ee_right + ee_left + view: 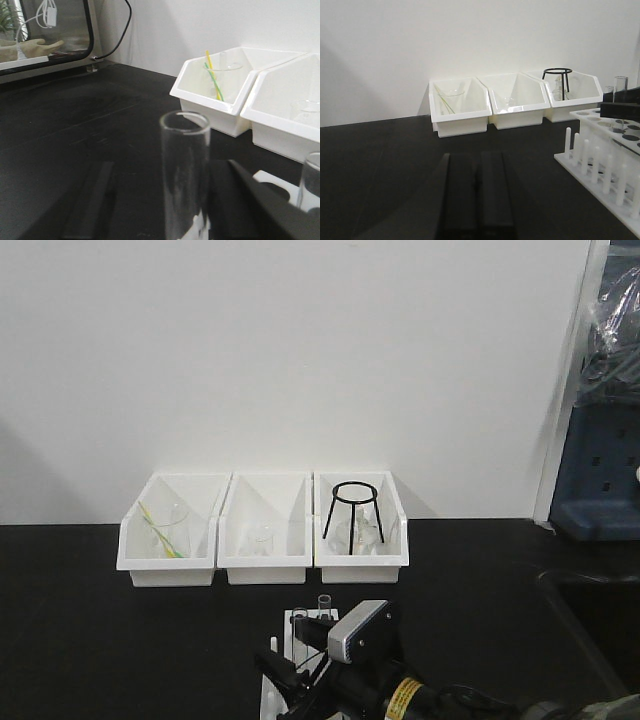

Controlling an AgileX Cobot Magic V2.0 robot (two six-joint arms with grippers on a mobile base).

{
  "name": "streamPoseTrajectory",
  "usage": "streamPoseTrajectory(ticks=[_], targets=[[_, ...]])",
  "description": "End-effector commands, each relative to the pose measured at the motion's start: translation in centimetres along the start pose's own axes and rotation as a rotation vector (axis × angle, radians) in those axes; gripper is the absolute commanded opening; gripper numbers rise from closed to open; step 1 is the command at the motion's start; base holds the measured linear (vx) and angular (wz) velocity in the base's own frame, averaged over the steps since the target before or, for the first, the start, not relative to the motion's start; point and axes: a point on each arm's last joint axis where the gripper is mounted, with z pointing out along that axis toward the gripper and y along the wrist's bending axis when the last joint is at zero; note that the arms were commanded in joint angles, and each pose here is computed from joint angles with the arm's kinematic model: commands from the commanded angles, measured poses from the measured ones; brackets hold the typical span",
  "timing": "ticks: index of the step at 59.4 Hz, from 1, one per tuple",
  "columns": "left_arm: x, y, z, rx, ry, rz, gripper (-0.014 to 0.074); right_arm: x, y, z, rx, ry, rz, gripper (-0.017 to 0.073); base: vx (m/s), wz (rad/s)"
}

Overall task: Flip and reinsert test tube from rack
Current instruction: 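Move the right gripper down onto a clear tube in the rack and grasp it, then lift the clear tube up out of the rack with the right gripper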

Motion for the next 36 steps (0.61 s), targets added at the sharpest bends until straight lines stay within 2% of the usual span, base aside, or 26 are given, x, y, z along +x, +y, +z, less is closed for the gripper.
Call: streamPoseTrajectory(ticks=[1, 9, 12, 23, 29, 36], targets=[[-1.0, 0.0, -0.1, -0.002, -0.094, -0.002, -0.0006, -3.6, 0.0, 0.0, -0.012, -0.160, -0.026, 0.0268, 0.00, 0.00], [-1.0, 0.0, -0.1, -0.002, -0.094, -0.002, -0.0006, -3.6, 0.0, 0.0, -0.010, -0.160, -0.025, 0.0033, 0.00, 0.00], [-1.0, 0.0, -0.1, -0.002, -0.094, -0.002, -0.0006, -3.6, 0.0, 0.0, -0.010, -0.160, -0.025, -0.0017, 0.00, 0.00], [-1.0, 0.0, -0.1, -0.002, -0.094, -0.002, -0.0006, -4.2, 0.0, -0.1, -0.006, -0.162, -0.033, -0.0015, 0.00, 0.00], [-1.0, 0.0, -0.1, -0.002, -0.094, -0.002, -0.0006, -6.4, 0.2, -0.6, 0.004, -0.181, -0.058, -0.0013, 0.00, 0.00], [-1.0, 0.0, -0.1, -0.002, -0.094, -0.002, -0.0006, -10.7, 0.6, -1.5, 0.018, -0.228, -0.102, -0.0013, 0.00, 0.00]])
